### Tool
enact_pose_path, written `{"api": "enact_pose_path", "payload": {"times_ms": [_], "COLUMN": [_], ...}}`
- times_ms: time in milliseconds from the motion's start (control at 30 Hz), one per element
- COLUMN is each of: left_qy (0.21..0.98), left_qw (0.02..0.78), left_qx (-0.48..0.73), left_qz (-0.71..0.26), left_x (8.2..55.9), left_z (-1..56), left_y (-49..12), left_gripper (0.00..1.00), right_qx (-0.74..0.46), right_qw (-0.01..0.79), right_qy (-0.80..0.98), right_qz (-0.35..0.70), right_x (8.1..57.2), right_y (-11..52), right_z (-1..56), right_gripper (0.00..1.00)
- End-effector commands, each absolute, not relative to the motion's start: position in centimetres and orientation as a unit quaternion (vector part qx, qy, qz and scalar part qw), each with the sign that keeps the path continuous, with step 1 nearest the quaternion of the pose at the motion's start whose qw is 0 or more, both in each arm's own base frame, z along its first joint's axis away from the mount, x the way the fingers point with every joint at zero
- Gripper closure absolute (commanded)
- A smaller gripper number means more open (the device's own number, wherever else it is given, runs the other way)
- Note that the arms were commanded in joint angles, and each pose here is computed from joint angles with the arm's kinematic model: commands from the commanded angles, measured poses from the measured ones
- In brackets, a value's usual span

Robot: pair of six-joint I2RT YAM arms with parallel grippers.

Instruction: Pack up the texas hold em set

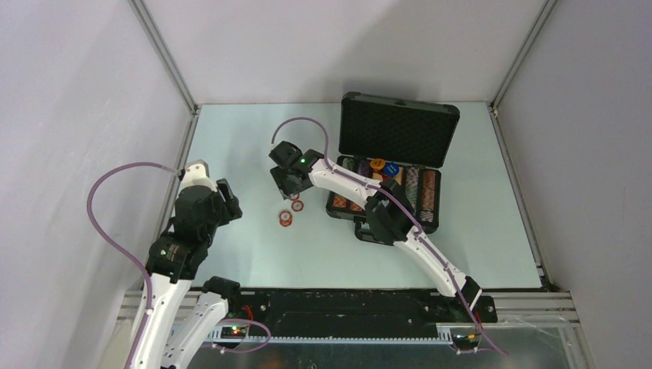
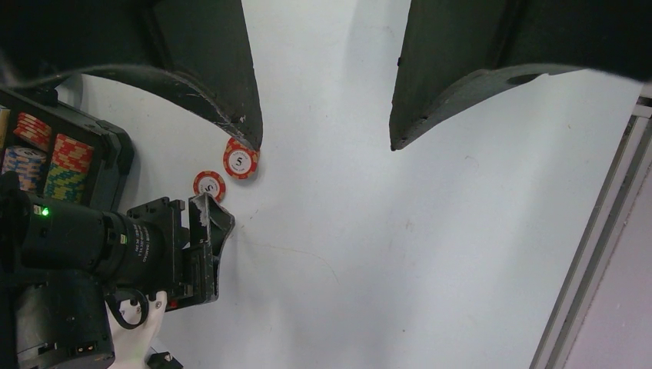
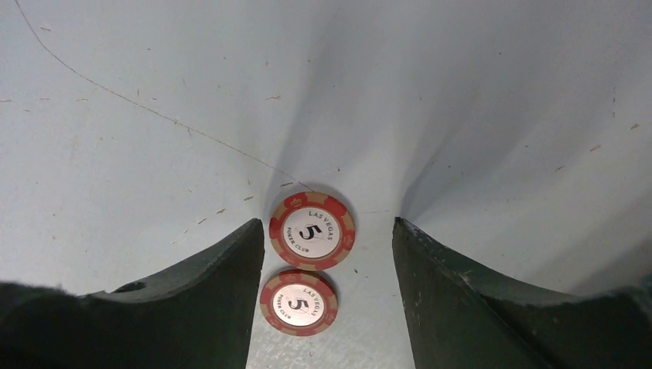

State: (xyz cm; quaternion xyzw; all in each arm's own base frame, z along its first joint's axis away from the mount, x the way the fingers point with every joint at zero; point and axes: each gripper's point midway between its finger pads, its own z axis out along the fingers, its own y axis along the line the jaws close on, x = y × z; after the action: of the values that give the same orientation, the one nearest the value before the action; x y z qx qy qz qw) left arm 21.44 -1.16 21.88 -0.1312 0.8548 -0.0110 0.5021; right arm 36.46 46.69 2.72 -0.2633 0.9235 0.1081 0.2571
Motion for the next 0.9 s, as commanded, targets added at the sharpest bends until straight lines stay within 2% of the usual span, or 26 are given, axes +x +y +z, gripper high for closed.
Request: {"api": "enact_pose_path", "payload": {"times_ms": [0,433,733,867], "left_qy": [0.851,0.852,0.852,0.852], "left_qw": [0.510,0.509,0.510,0.510], "left_qx": [-0.122,-0.121,-0.120,-0.120], "left_qz": [-0.012,-0.012,-0.014,-0.013], "left_x": [22.0,22.0,22.0,21.9], "left_z": [22.1,22.0,22.1,22.0], "left_y": [-1.3,-1.4,-1.4,-1.4], "left_gripper": [0.33,0.33,0.33,0.33], "right_qx": [-0.278,-0.309,-0.294,-0.294], "right_qw": [0.248,0.230,0.222,0.226], "right_qy": [0.922,0.919,0.927,0.926], "right_qz": [0.105,0.081,0.069,0.067], "right_x": [36.6,34.7,34.3,34.5], "right_y": [46.7,46.7,45.5,45.4], "right_z": [1.6,0.2,0.6,0.7], "right_gripper": [0.36,0.50,0.47,0.58]}}
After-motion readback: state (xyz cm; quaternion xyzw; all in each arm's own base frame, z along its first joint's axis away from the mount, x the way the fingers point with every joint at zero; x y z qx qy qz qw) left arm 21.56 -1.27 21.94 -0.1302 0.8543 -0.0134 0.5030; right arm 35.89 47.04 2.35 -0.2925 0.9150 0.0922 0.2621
